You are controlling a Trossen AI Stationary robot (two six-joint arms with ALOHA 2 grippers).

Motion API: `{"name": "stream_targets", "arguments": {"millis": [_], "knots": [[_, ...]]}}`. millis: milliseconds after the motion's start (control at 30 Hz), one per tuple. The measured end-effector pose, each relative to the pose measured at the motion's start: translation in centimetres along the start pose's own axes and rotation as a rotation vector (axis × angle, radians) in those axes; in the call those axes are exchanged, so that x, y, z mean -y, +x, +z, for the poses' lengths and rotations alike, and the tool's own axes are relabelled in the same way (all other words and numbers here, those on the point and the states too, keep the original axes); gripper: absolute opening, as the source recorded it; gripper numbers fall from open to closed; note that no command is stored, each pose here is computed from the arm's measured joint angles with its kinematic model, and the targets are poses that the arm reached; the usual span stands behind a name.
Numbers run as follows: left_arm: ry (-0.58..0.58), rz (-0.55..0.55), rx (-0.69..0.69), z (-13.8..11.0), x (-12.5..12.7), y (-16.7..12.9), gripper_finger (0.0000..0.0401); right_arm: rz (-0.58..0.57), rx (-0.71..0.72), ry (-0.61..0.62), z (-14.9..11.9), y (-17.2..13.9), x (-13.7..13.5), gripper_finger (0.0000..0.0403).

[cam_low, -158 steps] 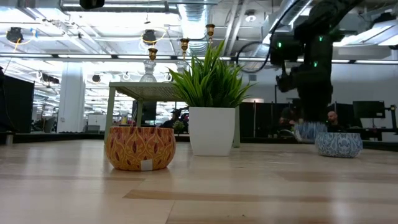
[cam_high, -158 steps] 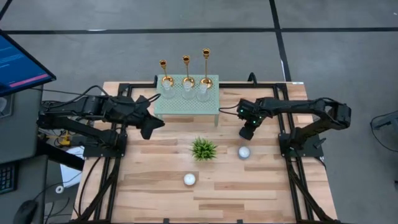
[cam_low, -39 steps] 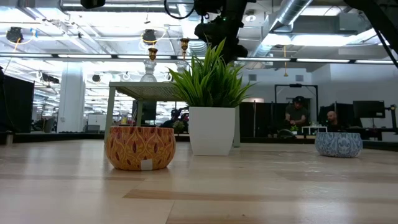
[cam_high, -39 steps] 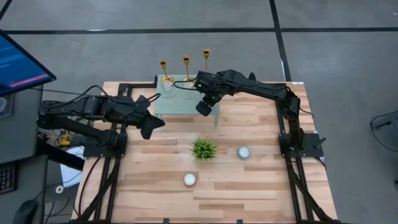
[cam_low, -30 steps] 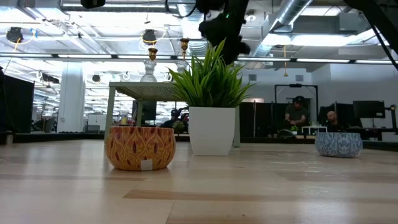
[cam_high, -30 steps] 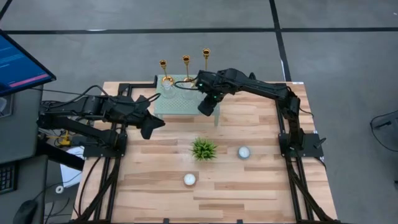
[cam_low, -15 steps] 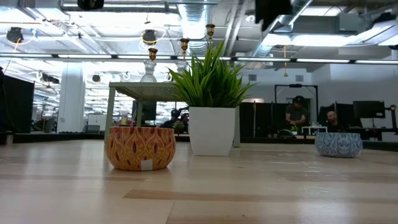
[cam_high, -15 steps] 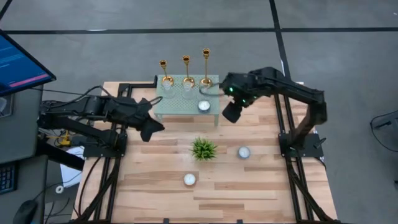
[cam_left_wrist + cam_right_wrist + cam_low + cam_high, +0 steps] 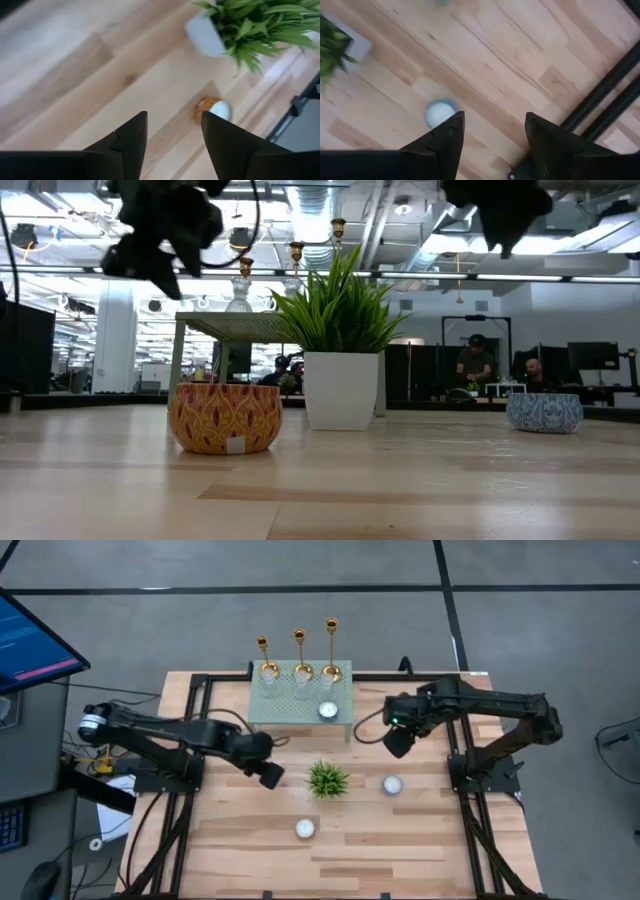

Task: Pick & Place candle stick holders
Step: Move the light blue scented candle to the bottom of the table

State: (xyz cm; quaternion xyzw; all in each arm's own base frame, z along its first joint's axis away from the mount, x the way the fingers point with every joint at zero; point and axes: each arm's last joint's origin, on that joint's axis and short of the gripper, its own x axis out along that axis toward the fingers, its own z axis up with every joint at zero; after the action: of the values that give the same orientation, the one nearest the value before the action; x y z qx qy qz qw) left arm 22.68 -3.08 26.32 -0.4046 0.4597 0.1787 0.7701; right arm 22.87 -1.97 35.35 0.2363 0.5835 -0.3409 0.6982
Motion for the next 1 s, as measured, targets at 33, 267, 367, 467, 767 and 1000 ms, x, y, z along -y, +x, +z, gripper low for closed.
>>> {"name": "stream_targets", "arguments": {"millis": [33,267,367,467,767,1000], "knots": [[0.000,-0.016,0.002,0.0,0.4,0.5,0.0186,-0.004,-0.006,0.000,-0.4,0.3,0.2,0.0198],[0.002,-0.095,0.027,0.2,2.1,2.4,0.0182,0.001,-0.031,-0.042,-3.0,4.3,1.0,0.0192],[-0.019,-0.094,0.017,-0.1,2.3,2.6,0.0182,0.096,-0.033,-0.087,-4.0,7.5,0.8,0.0193],[-0.048,-0.108,0.011,-0.4,2.6,2.5,0.0182,0.165,-0.031,-0.135,-4.8,10.2,0.7,0.0192],[-0.108,-0.123,-0.016,-1.5,3.1,2.5,0.0182,0.237,-0.026,-0.254,-5.9,15.0,0.1,0.0170],[-0.107,-0.126,-0.023,-1.8,3.3,2.5,0.0182,0.229,-0.075,-0.349,-6.0,16.7,-1.3,0.0160]]}}
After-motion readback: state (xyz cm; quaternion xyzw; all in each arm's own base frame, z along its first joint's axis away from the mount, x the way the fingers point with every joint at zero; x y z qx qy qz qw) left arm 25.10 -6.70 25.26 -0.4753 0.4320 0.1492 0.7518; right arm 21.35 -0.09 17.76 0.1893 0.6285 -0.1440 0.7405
